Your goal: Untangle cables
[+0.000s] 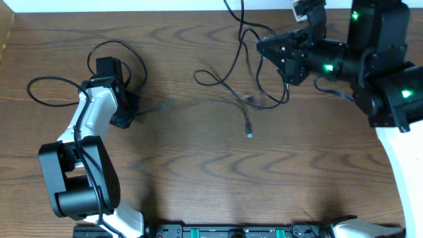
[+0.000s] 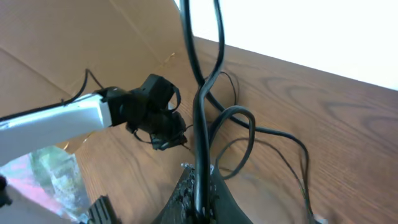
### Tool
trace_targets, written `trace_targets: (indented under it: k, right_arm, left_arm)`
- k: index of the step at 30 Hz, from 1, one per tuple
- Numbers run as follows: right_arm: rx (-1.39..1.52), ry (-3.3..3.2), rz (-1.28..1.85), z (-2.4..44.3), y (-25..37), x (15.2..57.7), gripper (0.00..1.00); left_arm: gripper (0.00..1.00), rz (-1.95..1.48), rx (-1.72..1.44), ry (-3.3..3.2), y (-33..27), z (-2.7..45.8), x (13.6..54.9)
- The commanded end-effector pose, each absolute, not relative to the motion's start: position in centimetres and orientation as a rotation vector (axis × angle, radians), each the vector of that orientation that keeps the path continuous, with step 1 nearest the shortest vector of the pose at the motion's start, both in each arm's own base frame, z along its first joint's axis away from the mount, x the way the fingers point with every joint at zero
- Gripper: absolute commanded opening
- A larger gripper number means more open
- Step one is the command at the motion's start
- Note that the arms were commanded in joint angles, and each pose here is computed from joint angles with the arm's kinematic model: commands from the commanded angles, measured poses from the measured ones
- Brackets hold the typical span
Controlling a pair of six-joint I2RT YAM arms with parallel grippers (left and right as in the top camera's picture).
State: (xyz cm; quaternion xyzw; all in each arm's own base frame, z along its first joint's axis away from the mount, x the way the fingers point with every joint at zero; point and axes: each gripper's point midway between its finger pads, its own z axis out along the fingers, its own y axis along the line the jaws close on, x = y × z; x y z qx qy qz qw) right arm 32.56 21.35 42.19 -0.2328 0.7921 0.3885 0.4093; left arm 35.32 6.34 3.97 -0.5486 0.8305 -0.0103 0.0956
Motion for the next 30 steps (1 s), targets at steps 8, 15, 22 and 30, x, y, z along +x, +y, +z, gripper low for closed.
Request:
trace_targets:
  k: [8,15,22,30]
  right_arm:
    - [-0.662,1.941,0.941,43.8,20.7,30.6,0.01]
    - [-0.584,2.044,0.843,41.4,19.7,32.4,0.01]
    - [-0.538,2.171,0.800,37.9,19.5,34.3,0.01]
    - [-0.519,2.299,0.811,33.3,20.2,37.0,0.01]
  left_arm:
    - [0.08,0.047,-1.654,2.451,7.1,3.2,34.7]
    - [0.08,0.047,-1.654,2.451,7.1,3.2,34.7]
    - [0.09,0.046,-1.654,2.450,7.1,3.2,34.7]
    - [0.12,0.025,-1.656,2.456,6.8,3.2,34.8]
